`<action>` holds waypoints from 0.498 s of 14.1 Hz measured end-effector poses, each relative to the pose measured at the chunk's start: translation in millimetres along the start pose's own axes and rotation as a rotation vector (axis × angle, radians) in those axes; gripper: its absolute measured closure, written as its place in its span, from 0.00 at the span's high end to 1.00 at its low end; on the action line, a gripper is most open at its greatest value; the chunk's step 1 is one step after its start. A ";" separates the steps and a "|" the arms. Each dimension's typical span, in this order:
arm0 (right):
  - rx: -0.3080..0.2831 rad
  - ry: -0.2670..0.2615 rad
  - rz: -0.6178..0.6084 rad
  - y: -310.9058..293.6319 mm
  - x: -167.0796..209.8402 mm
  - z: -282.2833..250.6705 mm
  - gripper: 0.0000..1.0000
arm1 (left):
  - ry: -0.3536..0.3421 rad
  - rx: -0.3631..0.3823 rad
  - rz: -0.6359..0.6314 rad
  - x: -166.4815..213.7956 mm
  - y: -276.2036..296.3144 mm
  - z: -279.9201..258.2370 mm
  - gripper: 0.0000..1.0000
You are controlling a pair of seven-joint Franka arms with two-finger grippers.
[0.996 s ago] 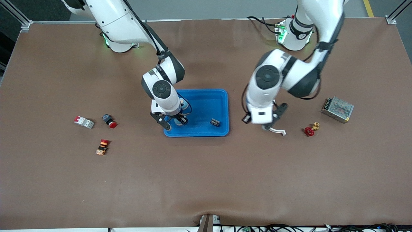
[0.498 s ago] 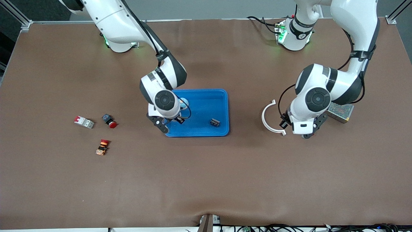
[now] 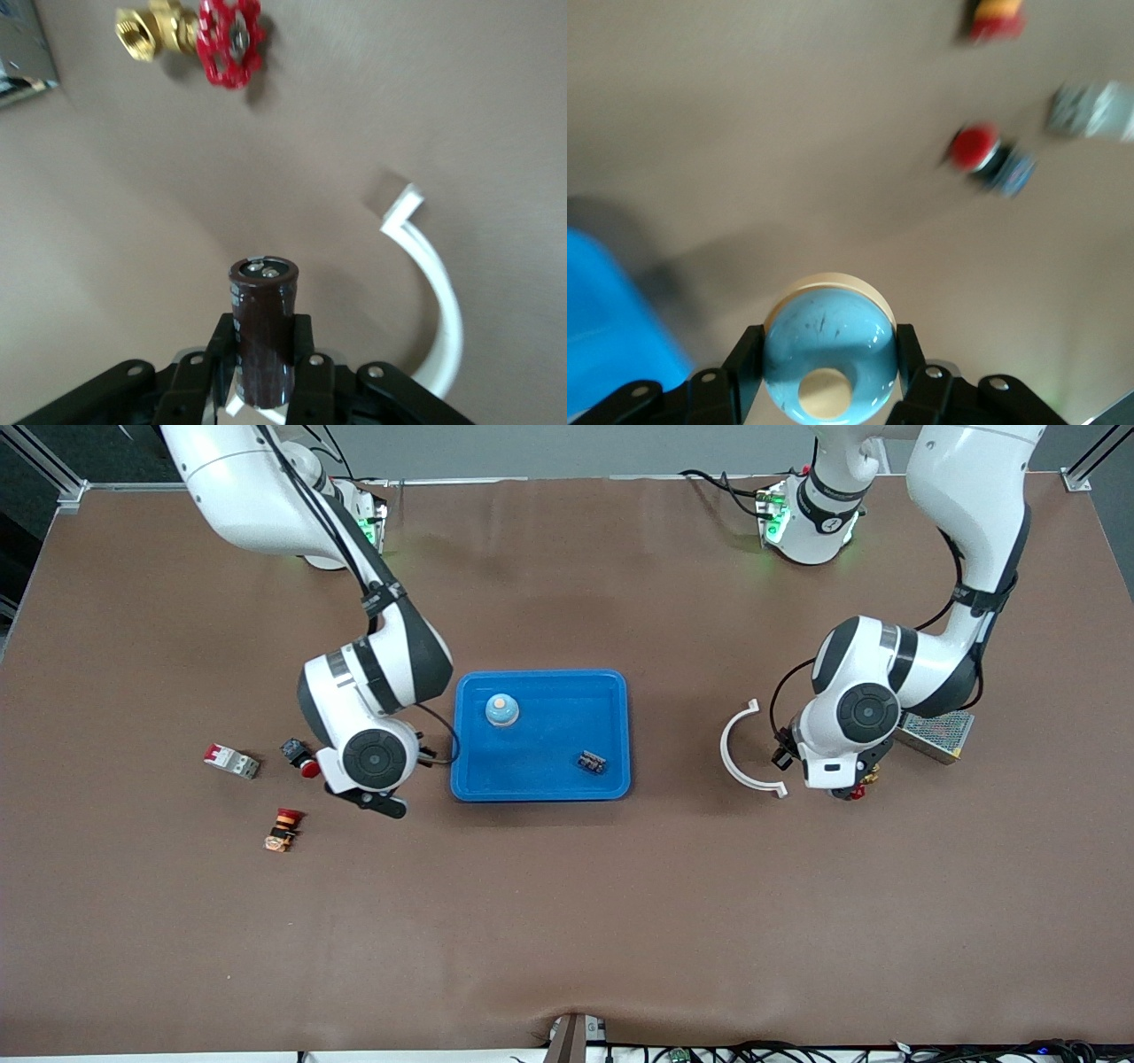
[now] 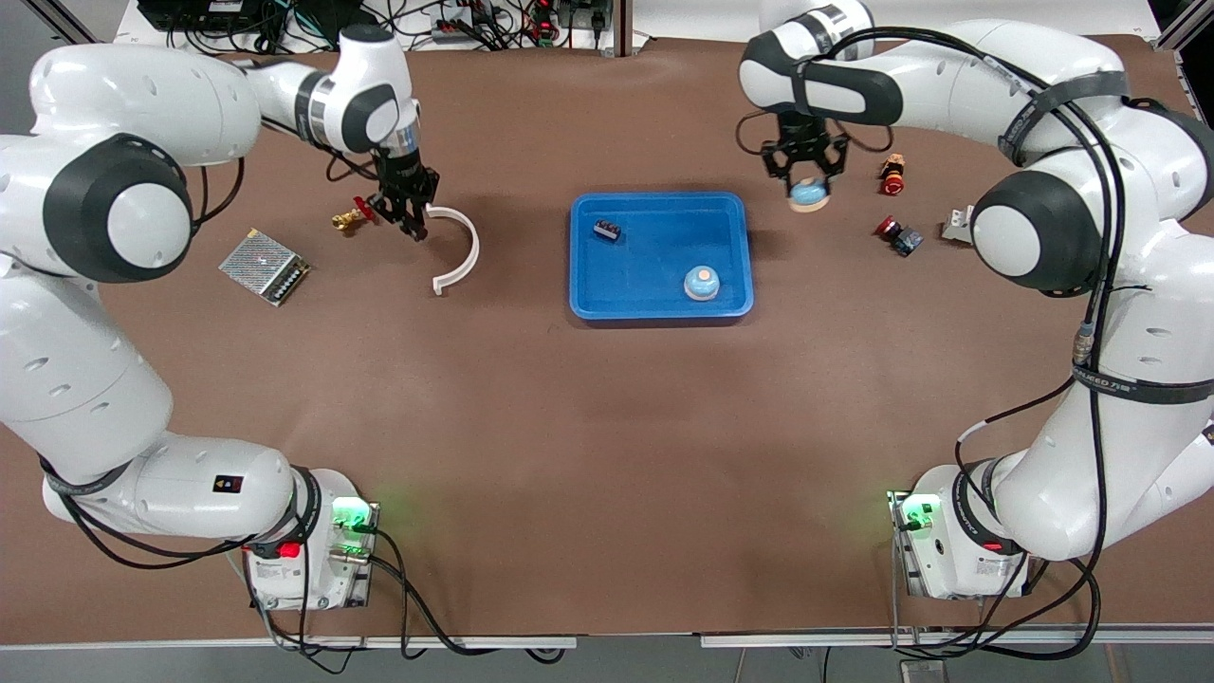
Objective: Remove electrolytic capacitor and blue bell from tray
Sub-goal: 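Carry the capacitor with the left gripper while the right gripper carries the bell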
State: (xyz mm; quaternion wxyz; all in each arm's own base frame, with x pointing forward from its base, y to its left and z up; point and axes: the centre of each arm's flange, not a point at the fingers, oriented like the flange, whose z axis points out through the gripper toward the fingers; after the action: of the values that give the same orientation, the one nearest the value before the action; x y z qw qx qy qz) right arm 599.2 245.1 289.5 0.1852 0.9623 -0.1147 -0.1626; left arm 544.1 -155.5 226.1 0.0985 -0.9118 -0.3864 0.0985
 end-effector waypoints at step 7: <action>0.087 0.158 -0.452 151.9 33.9 32.1 0.64 | -0.033 0.027 0.002 -1.2 1.1 43.1 0.34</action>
State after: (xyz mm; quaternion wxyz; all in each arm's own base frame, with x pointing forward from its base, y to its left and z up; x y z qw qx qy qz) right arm 594.6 87.9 311.9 0.1109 0.9803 0.1116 -0.1192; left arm 533.0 -152.7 184.5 0.1041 -0.9090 -0.3857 0.1190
